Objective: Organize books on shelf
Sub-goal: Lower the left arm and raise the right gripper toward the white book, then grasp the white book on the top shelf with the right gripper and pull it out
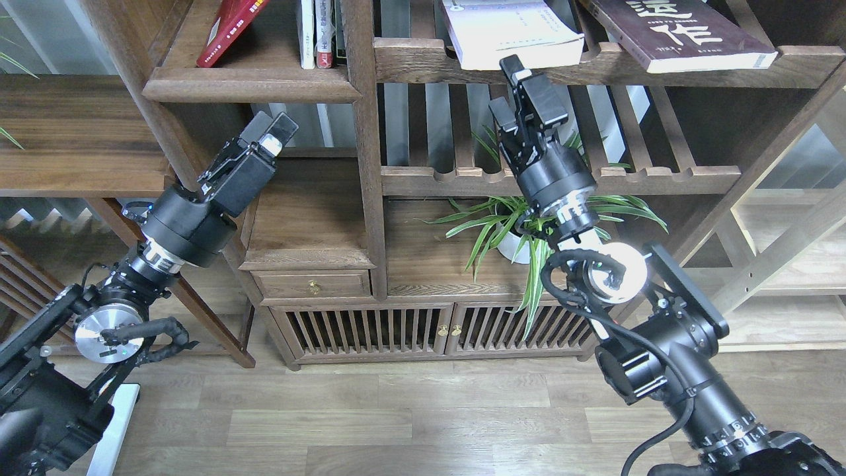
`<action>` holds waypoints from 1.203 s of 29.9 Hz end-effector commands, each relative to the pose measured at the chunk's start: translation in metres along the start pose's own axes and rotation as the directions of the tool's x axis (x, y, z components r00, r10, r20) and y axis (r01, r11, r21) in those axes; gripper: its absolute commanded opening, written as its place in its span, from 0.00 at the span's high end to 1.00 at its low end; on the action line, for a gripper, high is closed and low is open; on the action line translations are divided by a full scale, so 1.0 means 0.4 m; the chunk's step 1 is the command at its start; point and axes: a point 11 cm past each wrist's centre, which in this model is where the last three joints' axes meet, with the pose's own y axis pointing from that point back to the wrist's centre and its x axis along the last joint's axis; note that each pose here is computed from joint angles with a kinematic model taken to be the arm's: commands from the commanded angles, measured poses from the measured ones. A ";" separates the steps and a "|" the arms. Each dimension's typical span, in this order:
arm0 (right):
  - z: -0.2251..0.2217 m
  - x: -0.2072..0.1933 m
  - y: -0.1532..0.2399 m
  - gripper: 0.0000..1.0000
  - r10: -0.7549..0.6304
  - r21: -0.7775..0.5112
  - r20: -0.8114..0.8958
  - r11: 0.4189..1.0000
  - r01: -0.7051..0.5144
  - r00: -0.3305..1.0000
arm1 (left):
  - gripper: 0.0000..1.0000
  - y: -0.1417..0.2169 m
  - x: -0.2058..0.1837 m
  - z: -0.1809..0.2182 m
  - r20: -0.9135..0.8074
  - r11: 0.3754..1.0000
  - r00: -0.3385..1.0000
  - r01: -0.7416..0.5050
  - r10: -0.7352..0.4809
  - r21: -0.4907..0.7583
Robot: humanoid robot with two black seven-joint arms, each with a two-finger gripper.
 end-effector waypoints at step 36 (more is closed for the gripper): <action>-0.101 -0.027 -0.022 0.96 0.032 0.086 0.056 0.996 -0.037 0.998 | 0.01 0.046 0.015 -0.052 -0.026 0.998 0.999 -0.039 0.040 0.052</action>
